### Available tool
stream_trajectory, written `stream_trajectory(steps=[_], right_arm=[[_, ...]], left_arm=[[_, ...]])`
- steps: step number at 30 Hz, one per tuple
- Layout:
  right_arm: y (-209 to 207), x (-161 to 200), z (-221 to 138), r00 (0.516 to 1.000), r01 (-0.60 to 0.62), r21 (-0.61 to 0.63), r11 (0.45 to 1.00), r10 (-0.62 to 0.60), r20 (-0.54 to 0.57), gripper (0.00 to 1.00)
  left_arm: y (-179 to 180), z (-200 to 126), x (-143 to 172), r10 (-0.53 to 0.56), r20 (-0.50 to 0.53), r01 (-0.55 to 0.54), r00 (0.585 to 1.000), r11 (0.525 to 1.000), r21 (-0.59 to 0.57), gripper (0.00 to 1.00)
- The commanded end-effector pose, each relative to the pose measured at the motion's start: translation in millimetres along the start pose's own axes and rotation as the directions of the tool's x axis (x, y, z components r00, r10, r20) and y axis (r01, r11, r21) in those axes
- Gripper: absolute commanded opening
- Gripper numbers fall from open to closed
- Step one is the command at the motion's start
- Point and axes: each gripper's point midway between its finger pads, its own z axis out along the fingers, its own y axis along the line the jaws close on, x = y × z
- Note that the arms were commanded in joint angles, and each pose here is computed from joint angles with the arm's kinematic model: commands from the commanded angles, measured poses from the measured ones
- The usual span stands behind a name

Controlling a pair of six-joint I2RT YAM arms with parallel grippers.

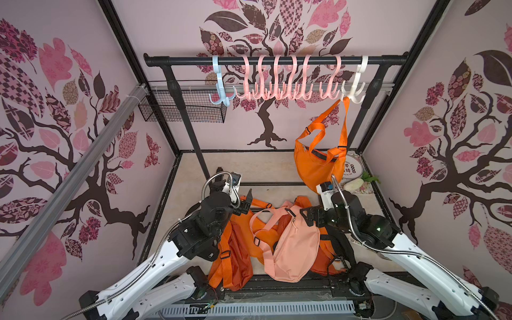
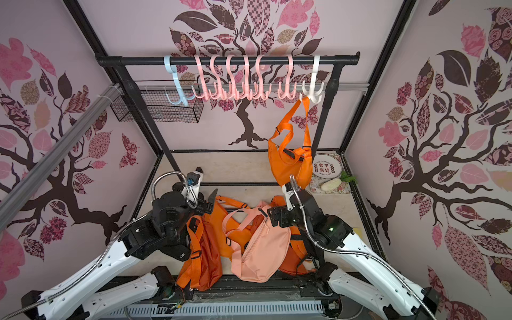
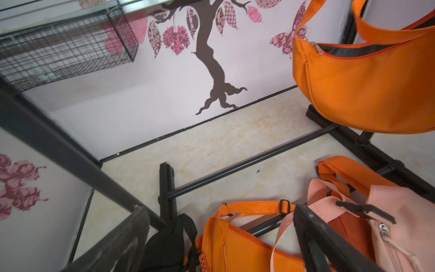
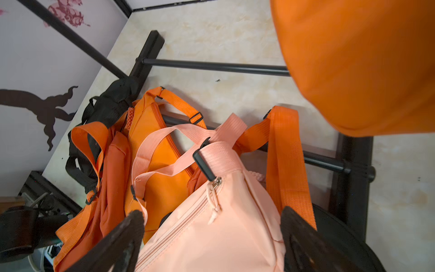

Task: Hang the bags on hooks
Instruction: Pick up the bag from the bag.

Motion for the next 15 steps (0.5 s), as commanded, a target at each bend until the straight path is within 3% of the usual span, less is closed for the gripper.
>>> stream_trajectory(steps=[1,3,9,15], right_arm=[[29,-8,11,0.991,0.129,-0.032,0.991,-0.128,0.049,0.91],[48,-1,24,0.975,0.222,-0.029,0.975,-0.221,0.037,0.91],[73,8,72,0.944,0.326,-0.082,0.942,-0.328,-0.013,0.86],[75,24,119,0.910,0.403,-0.071,0.912,-0.408,-0.079,0.82]], left_arm=[[35,-12,-1,-0.070,0.068,0.080,0.995,0.985,-0.154,0.98],[47,-21,-1,-0.079,0.110,0.099,0.991,0.976,-0.194,0.98],[64,-37,5,-0.121,0.206,0.169,0.971,0.957,-0.235,0.98],[61,-36,9,-0.120,0.215,0.168,0.969,0.961,-0.220,0.98]])
